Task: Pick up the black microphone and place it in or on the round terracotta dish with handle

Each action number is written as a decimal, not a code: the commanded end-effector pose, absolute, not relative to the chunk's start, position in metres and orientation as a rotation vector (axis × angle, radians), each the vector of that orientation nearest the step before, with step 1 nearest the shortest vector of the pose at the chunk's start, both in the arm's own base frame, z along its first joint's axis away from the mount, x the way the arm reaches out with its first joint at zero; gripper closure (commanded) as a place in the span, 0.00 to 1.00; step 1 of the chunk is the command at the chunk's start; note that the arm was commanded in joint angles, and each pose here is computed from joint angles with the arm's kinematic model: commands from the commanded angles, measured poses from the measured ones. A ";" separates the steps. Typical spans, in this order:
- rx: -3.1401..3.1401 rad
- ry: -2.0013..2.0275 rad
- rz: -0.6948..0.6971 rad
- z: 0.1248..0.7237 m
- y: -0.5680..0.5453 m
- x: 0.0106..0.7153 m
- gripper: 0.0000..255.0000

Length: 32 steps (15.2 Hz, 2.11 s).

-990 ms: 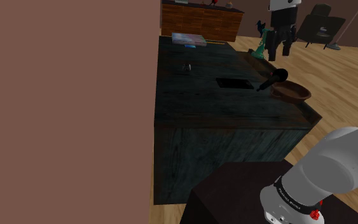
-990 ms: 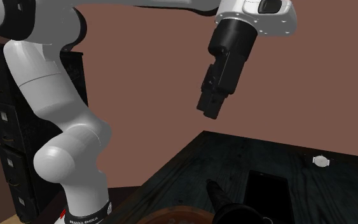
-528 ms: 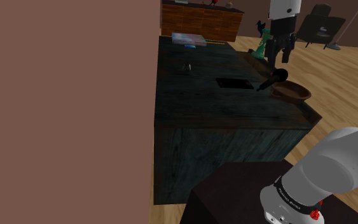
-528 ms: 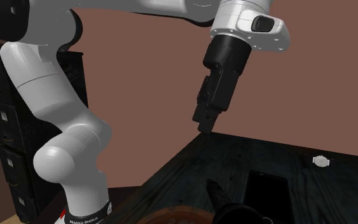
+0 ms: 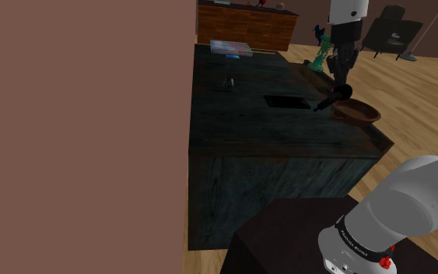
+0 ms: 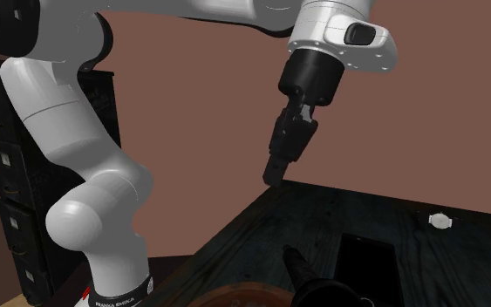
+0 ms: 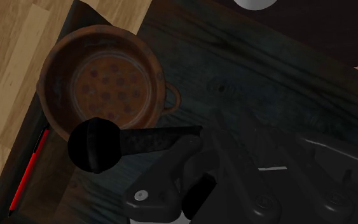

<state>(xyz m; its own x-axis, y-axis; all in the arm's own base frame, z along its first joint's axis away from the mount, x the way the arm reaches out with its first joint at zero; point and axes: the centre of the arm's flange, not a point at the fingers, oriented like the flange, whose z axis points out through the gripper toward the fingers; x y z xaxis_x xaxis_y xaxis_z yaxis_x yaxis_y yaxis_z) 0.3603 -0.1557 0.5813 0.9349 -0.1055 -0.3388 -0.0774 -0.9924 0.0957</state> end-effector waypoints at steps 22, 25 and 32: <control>3.309 0.249 0.181 0.556 -0.357 0.305 0.00; 3.309 0.249 0.181 0.541 -0.354 0.306 0.00; 3.309 0.249 0.181 0.522 -0.351 0.308 0.00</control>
<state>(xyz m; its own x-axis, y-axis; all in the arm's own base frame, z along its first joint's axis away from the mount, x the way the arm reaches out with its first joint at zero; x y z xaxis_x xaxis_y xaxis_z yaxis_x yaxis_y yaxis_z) 0.3079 -0.3510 0.5227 0.9830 0.1383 0.1212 0.1580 -0.9724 -0.1719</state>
